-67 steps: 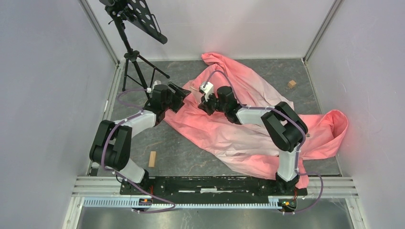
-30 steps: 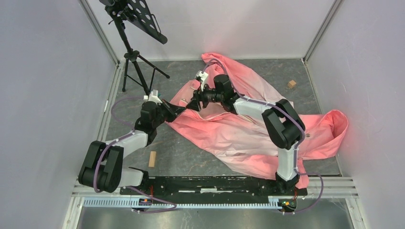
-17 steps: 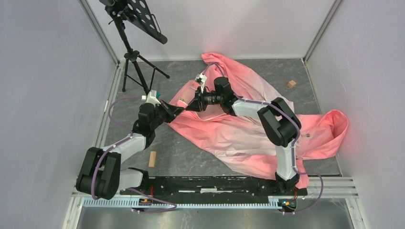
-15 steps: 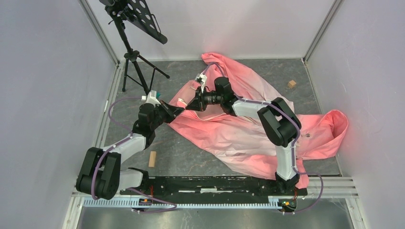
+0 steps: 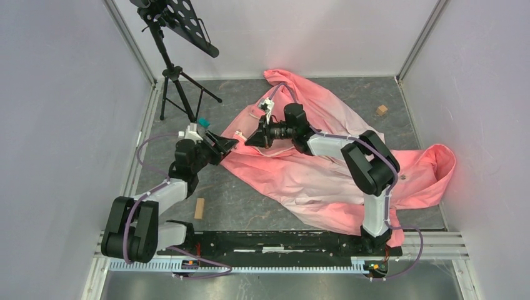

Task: Zip up the jacket

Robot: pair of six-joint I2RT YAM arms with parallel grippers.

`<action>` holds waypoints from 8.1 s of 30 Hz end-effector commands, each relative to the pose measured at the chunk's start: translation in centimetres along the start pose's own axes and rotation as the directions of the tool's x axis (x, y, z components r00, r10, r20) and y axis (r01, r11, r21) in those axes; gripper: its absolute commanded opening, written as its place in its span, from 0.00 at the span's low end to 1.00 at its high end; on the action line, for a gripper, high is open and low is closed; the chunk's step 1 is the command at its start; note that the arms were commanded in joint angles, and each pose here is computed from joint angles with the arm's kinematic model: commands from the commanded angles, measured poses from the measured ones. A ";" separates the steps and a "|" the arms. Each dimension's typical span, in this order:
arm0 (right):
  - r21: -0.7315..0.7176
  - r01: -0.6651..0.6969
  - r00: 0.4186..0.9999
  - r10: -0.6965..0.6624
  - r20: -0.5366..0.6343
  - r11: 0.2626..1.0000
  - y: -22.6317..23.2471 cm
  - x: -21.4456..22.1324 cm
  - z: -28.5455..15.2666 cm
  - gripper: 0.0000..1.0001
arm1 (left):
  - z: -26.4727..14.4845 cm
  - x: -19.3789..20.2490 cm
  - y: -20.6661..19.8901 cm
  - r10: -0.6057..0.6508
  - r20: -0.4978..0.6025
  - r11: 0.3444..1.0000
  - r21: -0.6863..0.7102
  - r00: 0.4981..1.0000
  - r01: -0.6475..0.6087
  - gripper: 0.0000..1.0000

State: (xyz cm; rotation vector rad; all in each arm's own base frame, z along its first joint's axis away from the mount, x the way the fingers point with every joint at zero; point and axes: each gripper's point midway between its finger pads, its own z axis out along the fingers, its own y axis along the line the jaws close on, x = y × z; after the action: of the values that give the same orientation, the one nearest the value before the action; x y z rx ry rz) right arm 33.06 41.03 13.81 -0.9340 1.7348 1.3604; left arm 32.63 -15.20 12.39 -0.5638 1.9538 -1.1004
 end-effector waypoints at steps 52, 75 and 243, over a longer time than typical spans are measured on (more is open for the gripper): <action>-0.067 -0.048 0.998 0.051 0.047 0.997 3.0 -4.8 -0.4 0.00 | -1.0 -0.7 -5.9 -0.071 0.019 0.917 0.395 0.997 0.058 0.46; -0.085 -0.043 0.998 0.047 0.048 0.995 3.7 -4.7 -0.4 0.00 | -0.2 -1.4 -7.2 -0.116 0.025 0.886 0.454 0.993 0.092 0.32; -0.125 0.013 0.967 0.019 0.255 0.992 5.2 -5.0 -7.9 0.00 | -3.5 5.6 -8.9 0.407 0.201 0.691 0.570 0.891 -0.445 0.02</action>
State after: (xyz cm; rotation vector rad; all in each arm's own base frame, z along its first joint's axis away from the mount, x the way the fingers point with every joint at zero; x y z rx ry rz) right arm 30.54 33.93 20.89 -0.7390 1.5459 1.5008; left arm 26.92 -21.69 16.40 0.1036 1.5545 -1.3016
